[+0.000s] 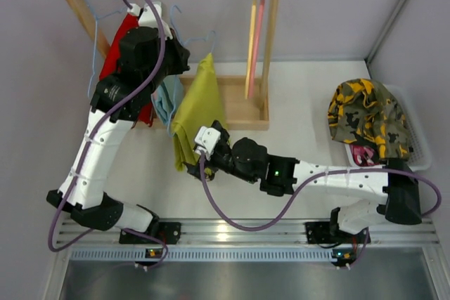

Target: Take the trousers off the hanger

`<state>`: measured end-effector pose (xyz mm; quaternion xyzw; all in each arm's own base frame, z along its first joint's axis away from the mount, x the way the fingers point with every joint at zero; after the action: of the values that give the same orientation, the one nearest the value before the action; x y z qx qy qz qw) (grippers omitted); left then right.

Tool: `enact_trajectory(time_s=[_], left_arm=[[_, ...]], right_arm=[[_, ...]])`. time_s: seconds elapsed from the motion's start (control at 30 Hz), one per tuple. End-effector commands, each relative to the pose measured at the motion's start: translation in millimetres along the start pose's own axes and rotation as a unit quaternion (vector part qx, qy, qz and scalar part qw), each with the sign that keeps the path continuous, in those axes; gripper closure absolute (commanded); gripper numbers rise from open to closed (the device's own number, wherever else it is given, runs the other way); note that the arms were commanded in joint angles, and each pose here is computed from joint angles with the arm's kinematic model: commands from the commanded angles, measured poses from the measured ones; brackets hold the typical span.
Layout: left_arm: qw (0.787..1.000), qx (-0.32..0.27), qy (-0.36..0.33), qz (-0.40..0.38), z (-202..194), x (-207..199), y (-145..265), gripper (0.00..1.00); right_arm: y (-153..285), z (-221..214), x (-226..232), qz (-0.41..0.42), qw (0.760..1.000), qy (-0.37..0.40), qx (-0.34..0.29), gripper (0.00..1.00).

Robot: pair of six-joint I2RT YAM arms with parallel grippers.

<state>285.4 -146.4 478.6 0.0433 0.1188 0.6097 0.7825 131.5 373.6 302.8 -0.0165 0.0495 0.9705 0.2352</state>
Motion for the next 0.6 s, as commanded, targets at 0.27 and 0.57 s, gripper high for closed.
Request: enact_trajectory(time_s=[0.27, 0.57], left_arm=[[0.991, -0.117, 0.046, -0.036, 58.5, -9.5, 29.5, 1.00], [0.990, -0.119, 0.060, -0.044, 59.7, -10.9, 33.9, 1.00]], right_arm=[[-30.7, 20.3, -35.2, -0.158, 0.986, -0.022, -0.057, 0.01], [-34.8, 24.5, -98.7, -0.235, 0.970, -0.043, -0.052, 0.01]])
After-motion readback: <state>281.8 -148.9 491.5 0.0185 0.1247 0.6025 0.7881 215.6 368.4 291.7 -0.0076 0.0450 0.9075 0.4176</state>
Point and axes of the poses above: each gripper's point midway between its finger pads, its own y axis back along the fingers, its own x axis along the line the jaws close on, z = x × y, the point moved 7 cm from there along y, back along the fingers, and after that the axes turned 10 degrees about -y, right-handed, at the moved point
